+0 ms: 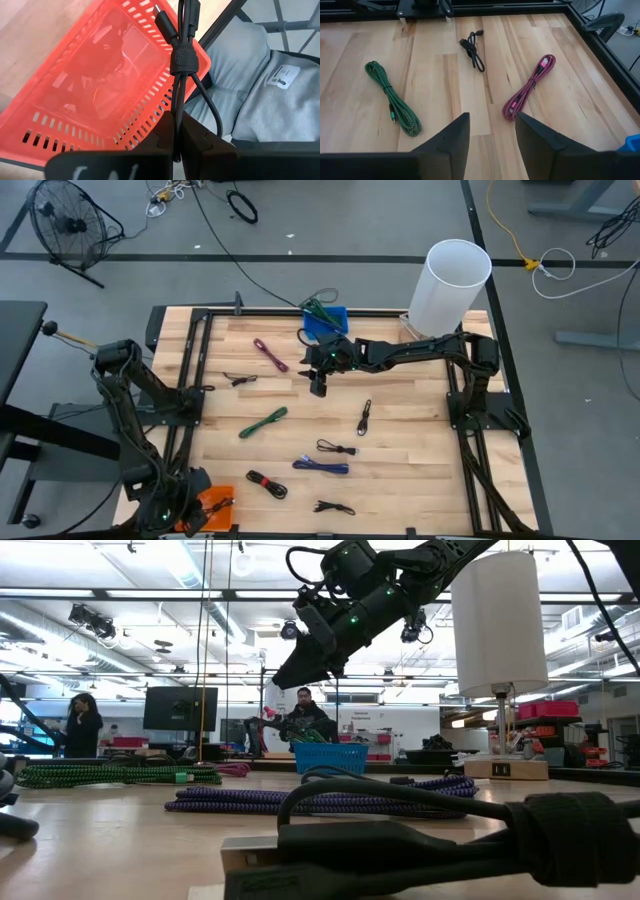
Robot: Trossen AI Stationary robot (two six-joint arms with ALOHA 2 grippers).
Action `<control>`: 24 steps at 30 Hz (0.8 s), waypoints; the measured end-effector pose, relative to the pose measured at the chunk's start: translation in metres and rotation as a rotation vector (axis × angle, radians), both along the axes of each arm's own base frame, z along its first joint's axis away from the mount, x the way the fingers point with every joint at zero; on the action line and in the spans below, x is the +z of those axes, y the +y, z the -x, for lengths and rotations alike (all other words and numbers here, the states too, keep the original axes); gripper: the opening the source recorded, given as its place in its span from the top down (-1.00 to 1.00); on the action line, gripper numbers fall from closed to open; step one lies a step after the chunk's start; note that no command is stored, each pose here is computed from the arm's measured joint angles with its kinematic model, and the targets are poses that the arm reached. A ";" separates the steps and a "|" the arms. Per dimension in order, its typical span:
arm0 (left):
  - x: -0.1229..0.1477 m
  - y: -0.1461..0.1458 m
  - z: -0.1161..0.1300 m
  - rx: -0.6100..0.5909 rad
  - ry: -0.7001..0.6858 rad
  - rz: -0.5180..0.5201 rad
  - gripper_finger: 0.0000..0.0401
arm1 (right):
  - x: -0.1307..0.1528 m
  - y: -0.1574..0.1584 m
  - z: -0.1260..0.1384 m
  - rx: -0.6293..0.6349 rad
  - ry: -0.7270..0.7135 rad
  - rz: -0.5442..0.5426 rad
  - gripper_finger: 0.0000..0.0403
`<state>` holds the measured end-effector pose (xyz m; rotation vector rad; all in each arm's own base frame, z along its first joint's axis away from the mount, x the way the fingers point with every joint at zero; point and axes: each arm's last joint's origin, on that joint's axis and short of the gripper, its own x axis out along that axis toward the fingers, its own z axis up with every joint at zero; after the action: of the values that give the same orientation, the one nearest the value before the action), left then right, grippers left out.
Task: Pick & Place USB Port
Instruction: Put the black charger cable into the orange basket
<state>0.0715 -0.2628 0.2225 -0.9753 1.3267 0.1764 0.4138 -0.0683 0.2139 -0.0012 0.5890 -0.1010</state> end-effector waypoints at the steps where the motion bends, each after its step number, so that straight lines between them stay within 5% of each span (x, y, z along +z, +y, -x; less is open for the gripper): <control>1: 0.000 0.000 0.000 0.001 -0.002 -0.001 0.96 | 0.000 0.000 0.000 0.000 0.000 0.000 0.21; 11: -0.004 0.010 0.004 -0.247 0.009 -0.143 0.96 | -0.001 0.000 0.001 0.000 0.011 -0.002 0.21; 24: -0.003 0.008 0.014 -0.179 -0.051 -0.149 0.96 | -0.002 0.000 0.001 -0.003 0.020 -0.007 0.21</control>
<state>0.0575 -0.2546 0.2196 -0.7278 1.3266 0.1110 0.4127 -0.0682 0.2122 0.0057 0.6095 -0.1018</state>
